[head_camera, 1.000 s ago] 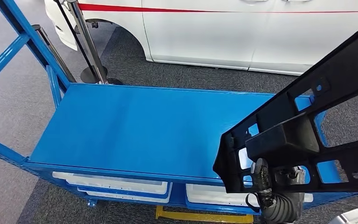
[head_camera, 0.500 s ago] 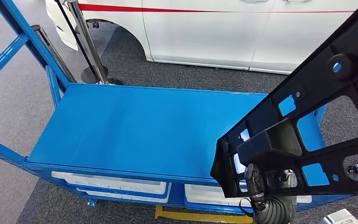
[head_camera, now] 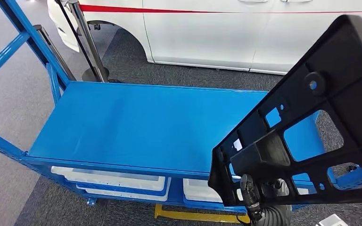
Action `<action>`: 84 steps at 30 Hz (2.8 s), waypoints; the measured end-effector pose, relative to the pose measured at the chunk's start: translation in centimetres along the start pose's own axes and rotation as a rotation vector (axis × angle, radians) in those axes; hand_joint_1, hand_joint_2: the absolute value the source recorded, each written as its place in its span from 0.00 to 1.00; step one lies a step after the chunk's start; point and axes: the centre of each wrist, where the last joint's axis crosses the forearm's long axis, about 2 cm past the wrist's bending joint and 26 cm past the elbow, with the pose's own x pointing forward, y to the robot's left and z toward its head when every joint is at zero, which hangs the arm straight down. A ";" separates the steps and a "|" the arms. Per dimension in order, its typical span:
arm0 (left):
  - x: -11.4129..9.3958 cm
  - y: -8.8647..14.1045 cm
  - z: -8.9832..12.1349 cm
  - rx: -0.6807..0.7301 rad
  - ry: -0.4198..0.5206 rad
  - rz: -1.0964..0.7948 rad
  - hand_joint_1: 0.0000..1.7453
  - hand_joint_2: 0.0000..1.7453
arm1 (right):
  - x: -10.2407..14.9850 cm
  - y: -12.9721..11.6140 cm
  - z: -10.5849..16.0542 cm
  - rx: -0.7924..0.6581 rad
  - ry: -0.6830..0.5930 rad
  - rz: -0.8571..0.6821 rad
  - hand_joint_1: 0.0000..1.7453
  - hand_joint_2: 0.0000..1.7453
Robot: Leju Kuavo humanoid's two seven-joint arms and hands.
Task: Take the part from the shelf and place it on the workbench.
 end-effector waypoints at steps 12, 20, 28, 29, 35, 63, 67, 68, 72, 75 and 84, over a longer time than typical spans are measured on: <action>0.3 0.2 -0.2 0.007 -0.003 -0.003 0.00 0.00 | -0.2 0.1 0.2 0.004 0.014 -0.015 1.00 1.00; 0.4 0.1 -0.2 0.008 -0.002 -0.001 0.00 0.00 | -0.3 0.1 0.7 0.007 0.055 -0.116 1.00 1.00; 0.4 0.0 -0.2 0.010 -0.003 0.000 0.00 0.00 | -0.5 -0.1 1.0 0.003 0.071 -0.125 1.00 1.00; 0.4 0.0 -0.2 0.011 -0.003 0.000 0.00 0.00 | -0.5 -0.2 1.0 0.002 0.072 -0.125 1.00 1.00; 0.1 -0.1 0.0 0.012 0.004 0.006 0.00 0.00 | -0.5 -0.4 1.3 -0.011 0.084 -0.129 1.00 1.00; 0.2 -0.3 0.0 0.008 0.020 0.016 0.00 0.00 | -0.4 -1.5 2.6 -0.043 0.137 -0.112 1.00 1.00; 0.0 -0.3 0.1 0.006 0.026 0.017 0.00 0.00 | -0.4 -1.4 2.6 -0.048 0.139 -0.117 1.00 1.00; -0.1 -0.3 0.2 0.007 0.028 0.016 0.00 0.00 | -0.4 -1.4 2.7 -0.050 0.140 -0.117 1.00 1.00; -0.1 -0.2 0.2 0.008 0.029 0.015 0.00 0.00 | -0.4 -1.4 2.7 -0.056 0.141 -0.118 1.00 1.00; -0.2 -0.1 0.2 0.010 0.030 0.014 0.00 0.00 | -0.4 -1.4 2.7 -0.061 0.144 -0.117 1.00 1.00; -0.4 -0.2 0.4 0.010 0.036 0.015 0.00 0.00 | -0.4 -1.7 3.1 -0.077 0.171 -0.101 1.00 1.00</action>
